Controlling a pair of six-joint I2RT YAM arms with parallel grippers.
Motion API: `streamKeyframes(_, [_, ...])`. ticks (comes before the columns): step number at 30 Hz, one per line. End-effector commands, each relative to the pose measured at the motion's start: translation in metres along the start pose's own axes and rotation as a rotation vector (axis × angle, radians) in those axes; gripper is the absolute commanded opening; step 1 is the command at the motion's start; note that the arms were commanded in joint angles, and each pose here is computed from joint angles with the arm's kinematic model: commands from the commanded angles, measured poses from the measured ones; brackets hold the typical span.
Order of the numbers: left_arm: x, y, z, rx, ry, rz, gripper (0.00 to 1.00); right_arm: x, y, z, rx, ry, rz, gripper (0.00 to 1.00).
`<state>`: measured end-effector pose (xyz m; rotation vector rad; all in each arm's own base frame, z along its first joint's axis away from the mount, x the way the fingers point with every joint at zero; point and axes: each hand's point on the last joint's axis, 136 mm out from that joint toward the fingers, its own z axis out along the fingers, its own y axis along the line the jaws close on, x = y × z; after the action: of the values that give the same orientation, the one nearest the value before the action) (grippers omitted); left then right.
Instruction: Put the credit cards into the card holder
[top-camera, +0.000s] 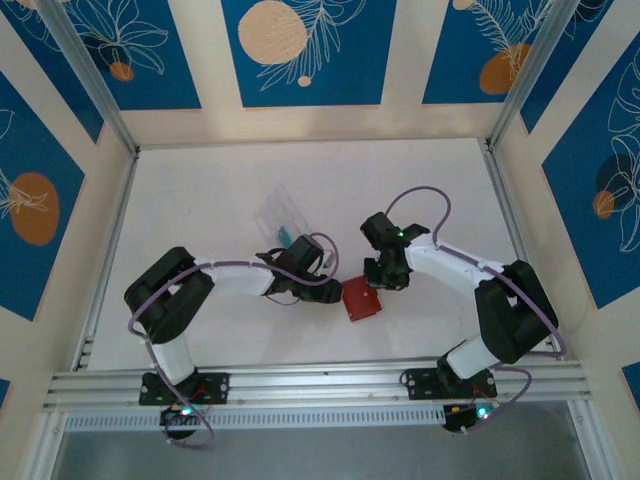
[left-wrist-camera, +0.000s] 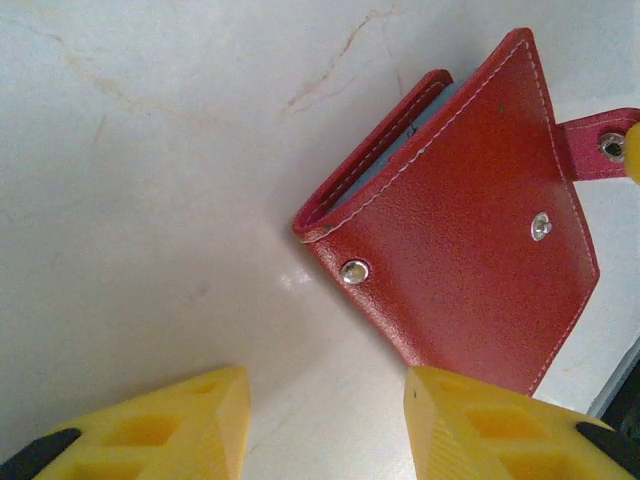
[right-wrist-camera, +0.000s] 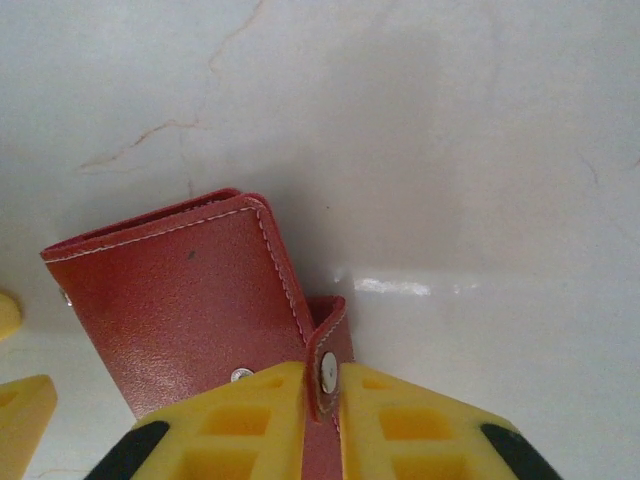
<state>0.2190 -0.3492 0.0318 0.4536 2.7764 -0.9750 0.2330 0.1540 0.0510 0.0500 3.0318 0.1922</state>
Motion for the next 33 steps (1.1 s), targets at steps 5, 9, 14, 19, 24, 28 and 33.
streamKeyframes(5, [0.003, -0.003, 0.005, 0.01, 0.032, 0.013, 0.45, 0.001, 0.001, -0.003, -0.004, 0.028, 0.002, 0.12])
streamKeyframes(9, [0.003, -0.003, 0.007, 0.012, 0.04, 0.016, 0.45, 0.003, 0.003, -0.003, -0.01, 0.035, -0.005, 0.08])
streamKeyframes(14, [0.002, -0.003, 0.01, 0.013, 0.043, 0.018, 0.45, 0.003, 0.003, -0.005, -0.008, 0.036, -0.014, 0.03])
streamKeyframes(19, [-0.001, -0.005, 0.013, 0.016, 0.045, 0.021, 0.45, 0.004, 0.009, -0.006, -0.041, 0.044, -0.039, 0.0])
streamKeyframes(24, [-0.009, -0.011, 0.013, 0.026, 0.037, 0.028, 0.45, 0.007, 0.021, -0.008, -0.096, 0.049, -0.082, 0.0])
streamKeyframes(28, [-0.015, -0.012, 0.019, 0.017, 0.039, 0.03, 0.45, 0.011, 0.029, -0.006, -0.144, 0.068, -0.1, 0.0])
streamKeyframes(33, [-0.018, -0.011, 0.027, 0.015, 0.05, 0.024, 0.45, 0.013, 0.032, -0.002, -0.175, 0.083, -0.109, 0.0])
